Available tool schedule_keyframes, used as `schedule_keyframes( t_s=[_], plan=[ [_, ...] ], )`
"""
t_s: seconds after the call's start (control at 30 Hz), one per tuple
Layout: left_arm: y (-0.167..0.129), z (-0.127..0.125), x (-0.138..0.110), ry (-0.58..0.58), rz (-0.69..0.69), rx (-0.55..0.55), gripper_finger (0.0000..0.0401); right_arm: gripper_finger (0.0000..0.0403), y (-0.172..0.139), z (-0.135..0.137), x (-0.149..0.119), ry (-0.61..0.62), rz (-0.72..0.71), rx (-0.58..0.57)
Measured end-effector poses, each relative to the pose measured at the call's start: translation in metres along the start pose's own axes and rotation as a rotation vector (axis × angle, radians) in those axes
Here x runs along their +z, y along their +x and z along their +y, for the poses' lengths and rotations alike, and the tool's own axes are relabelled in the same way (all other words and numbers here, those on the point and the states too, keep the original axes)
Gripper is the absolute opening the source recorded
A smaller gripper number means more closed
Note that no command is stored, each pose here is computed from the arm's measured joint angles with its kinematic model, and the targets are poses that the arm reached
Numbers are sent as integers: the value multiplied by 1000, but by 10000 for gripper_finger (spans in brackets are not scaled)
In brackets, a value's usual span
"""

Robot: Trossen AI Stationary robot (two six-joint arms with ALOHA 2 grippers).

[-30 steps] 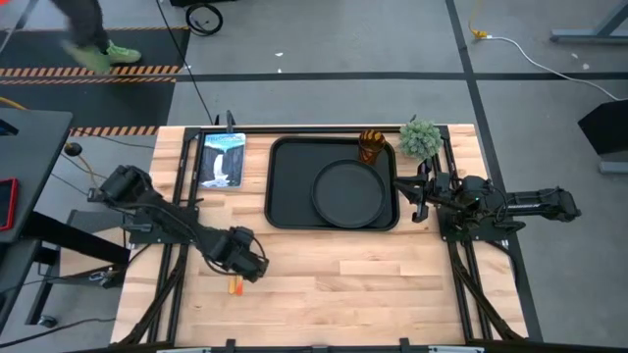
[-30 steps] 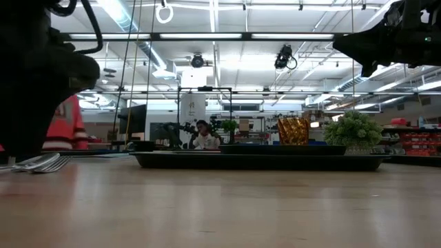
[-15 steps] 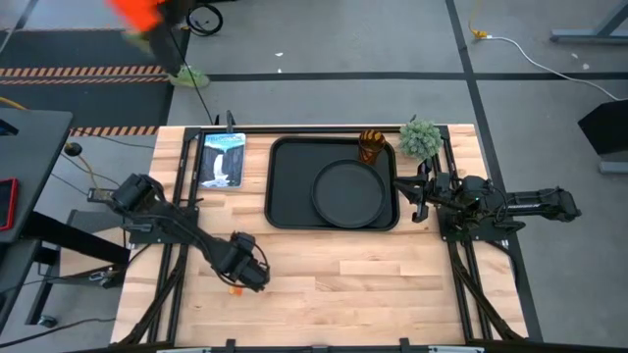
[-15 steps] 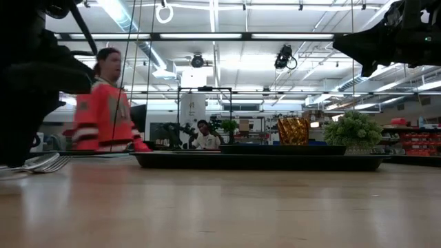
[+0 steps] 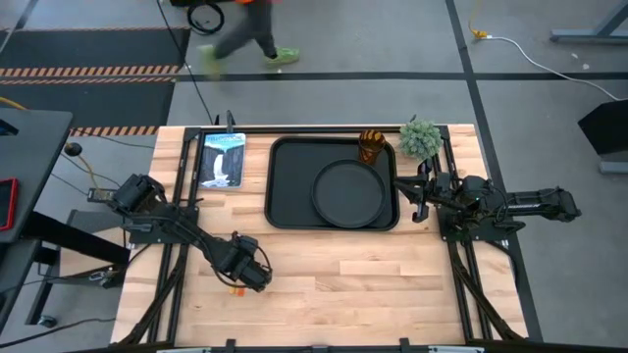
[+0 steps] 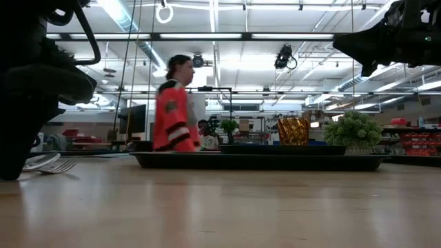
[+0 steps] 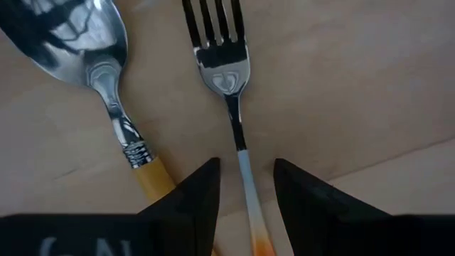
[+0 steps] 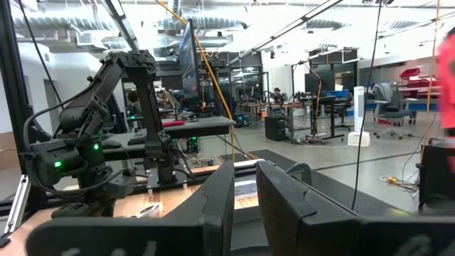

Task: Pick and place plate/cup/fork/spoon on tray
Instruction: Put the orange fork to the left of the black plate on the black tray

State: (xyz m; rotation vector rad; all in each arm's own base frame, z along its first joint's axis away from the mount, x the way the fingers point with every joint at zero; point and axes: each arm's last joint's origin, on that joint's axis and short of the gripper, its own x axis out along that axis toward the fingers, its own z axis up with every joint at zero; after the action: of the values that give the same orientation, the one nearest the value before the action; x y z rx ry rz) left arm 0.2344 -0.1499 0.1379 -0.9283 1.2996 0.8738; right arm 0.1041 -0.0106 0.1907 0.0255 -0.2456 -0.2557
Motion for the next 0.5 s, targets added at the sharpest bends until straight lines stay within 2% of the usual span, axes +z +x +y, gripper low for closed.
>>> schedule_keyframes(
  t_s=[0.5],
  plan=[
    [0, 0, 1, 26, 9, -2, 33, 68, 0, 0, 0, 0, -1, 0]
  ],
)
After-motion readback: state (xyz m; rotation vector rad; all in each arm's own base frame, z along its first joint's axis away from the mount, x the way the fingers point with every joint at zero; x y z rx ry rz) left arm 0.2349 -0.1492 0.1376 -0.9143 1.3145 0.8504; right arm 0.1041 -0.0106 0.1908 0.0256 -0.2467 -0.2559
